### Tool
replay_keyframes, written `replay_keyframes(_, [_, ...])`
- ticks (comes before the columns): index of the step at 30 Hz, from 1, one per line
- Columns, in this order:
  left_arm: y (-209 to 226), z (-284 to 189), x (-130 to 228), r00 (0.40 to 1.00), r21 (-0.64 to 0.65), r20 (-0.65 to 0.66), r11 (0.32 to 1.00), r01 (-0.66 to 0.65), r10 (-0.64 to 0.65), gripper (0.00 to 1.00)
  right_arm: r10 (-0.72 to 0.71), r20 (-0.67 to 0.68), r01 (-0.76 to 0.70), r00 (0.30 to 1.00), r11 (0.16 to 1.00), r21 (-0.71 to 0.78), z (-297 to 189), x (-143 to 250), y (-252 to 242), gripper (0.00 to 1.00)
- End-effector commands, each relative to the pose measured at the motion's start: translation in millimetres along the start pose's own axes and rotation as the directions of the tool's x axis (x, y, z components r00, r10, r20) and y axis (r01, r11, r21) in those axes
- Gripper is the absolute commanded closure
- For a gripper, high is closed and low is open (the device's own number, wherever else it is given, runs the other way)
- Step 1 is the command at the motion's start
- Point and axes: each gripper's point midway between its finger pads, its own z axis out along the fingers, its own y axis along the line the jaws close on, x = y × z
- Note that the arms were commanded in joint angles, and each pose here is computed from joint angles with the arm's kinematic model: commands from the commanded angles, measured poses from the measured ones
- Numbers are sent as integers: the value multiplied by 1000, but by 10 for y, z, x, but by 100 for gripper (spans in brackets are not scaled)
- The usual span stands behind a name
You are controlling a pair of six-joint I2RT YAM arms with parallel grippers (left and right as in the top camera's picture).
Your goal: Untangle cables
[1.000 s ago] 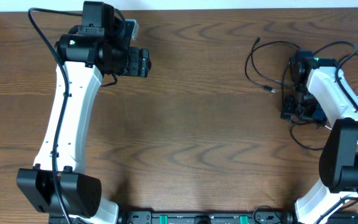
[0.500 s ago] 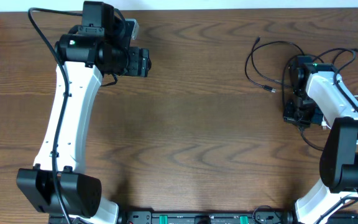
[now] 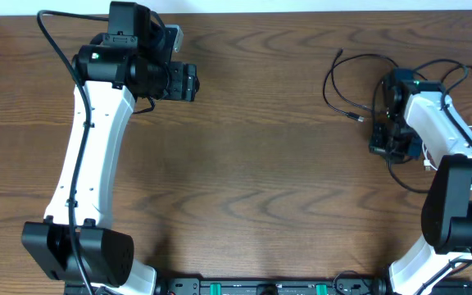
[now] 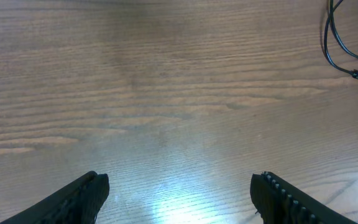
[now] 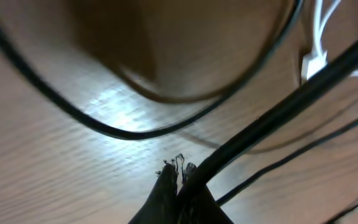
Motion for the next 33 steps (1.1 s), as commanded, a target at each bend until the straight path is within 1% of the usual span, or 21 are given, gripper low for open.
replay_keyframes(1, [-45, -119, -30, 1000, 14, 28, 1000, -11, 10, 21, -11, 95, 16, 995, 998, -53, -297, -295, 68, 99])
replay_keyframes(5, [-45, -119, -20, 1000, 14, 24, 1000, -10, 9, 21, -27, 189, 41, 982, 997, -73, -677, -562, 75, 99])
replay_keyframes(8, [-45, -119, -17, 1000, 14, 23, 1000, -9, 9, 21, -17, 263, 34, 965, 998, -57, -1014, -736, 1, 99])
replay_keyframes(11, [-45, -119, -10, 1000, 14, 20, 1000, -9, 8, 21, -14, 333, 18, 943, 1000, -10, -1328, -868, -144, 99])
replay_keyframes(15, [-45, -119, -11, 1000, 14, 20, 1000, -9, 8, 21, 31, 360, -64, 932, 995, 82, -1543, -907, -526, 99])
replay_keyframes(24, [-45, -119, -14, 1000, 14, 21, 1000, -9, 9, 22, 229, 272, -270, 935, 955, 125, -1407, -766, -1356, 99])
replay_keyframes(28, [-45, -119, -15, 1000, 14, 22, 1000, -10, 9, 21, 322, 237, -361, 917, 922, 141, -1327, -668, -1695, 99])
replay_keyframes(33, [-45, -119, -28, 1000, 14, 27, 1000, -11, 11, 21, 411, 237, -449, 881, 883, 138, -1318, -584, -2020, 99])
